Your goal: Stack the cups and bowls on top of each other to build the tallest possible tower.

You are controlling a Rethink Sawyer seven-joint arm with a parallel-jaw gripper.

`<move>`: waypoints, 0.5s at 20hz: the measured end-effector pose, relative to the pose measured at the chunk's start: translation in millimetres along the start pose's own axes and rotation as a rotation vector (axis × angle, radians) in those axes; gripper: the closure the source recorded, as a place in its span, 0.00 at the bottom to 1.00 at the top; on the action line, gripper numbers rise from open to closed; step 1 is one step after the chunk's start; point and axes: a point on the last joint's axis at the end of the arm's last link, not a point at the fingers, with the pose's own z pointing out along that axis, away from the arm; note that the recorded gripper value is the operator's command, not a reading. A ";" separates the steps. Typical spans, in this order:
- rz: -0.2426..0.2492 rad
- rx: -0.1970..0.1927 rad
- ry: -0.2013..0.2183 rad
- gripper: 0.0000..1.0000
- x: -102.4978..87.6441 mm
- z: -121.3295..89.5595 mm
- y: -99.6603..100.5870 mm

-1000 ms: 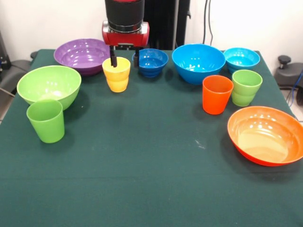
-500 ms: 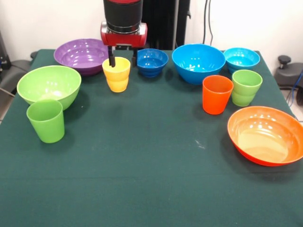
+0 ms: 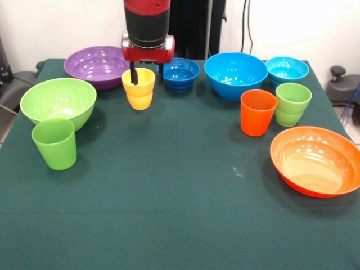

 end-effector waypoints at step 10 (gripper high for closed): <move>-0.021 0.009 -0.019 0.00 0.0 8.8 10.7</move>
